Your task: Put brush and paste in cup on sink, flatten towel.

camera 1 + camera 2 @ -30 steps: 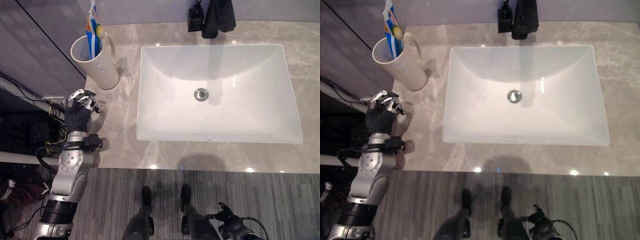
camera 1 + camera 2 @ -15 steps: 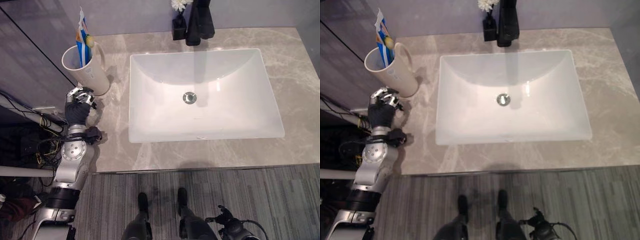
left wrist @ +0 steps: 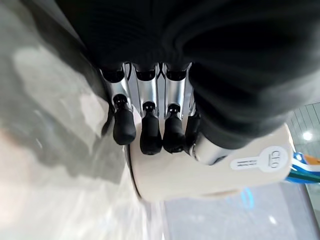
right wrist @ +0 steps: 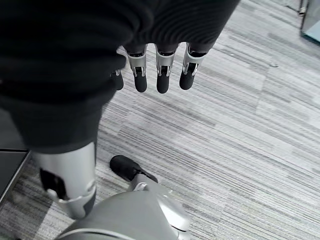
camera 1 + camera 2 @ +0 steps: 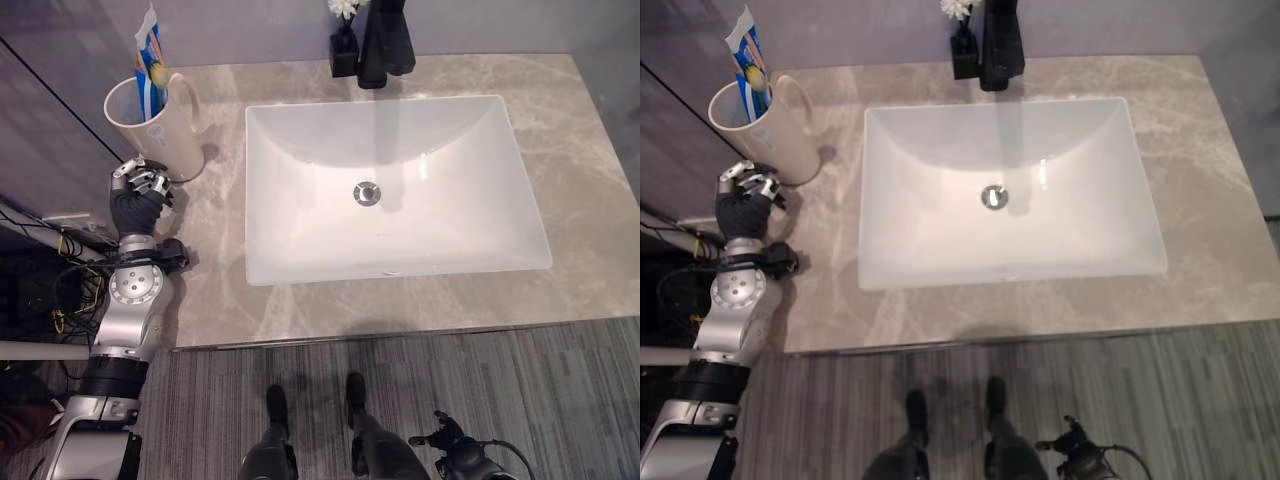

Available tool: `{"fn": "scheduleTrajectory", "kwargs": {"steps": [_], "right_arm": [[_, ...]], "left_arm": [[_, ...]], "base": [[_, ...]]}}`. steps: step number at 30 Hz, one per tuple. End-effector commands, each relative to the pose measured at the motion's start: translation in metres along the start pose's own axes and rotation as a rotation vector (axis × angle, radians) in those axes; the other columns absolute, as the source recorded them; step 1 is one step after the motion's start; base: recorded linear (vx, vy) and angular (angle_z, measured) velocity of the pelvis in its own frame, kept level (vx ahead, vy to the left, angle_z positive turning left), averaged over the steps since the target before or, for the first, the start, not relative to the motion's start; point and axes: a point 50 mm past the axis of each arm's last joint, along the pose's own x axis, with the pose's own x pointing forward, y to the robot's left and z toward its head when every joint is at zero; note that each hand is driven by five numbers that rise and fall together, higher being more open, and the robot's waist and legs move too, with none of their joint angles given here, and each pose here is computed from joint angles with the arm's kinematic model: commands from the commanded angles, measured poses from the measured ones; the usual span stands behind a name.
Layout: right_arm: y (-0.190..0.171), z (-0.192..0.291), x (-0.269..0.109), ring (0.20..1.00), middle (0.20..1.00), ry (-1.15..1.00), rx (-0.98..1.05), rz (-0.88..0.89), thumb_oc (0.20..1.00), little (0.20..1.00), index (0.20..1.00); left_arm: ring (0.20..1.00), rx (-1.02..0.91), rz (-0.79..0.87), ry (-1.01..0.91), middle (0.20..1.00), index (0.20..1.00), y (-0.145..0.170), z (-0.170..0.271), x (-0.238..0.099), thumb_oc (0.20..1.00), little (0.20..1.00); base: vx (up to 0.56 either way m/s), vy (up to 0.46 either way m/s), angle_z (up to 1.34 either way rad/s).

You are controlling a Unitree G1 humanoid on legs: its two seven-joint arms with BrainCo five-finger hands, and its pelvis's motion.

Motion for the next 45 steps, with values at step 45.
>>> {"fn": "scheduleTrajectory", "kwargs": {"steps": [45], "right_arm": [[0.01,0.02,-0.003,1.0,1.0,-0.136,-0.047,0.025,1.0,1.0,1.0]], "left_arm": [[0.2,0.228,0.07,-0.15,0.2,0.2,-0.016,0.049,0.067,0.2,0.2]], "base": [[0.0,0.002,-0.04]]}}
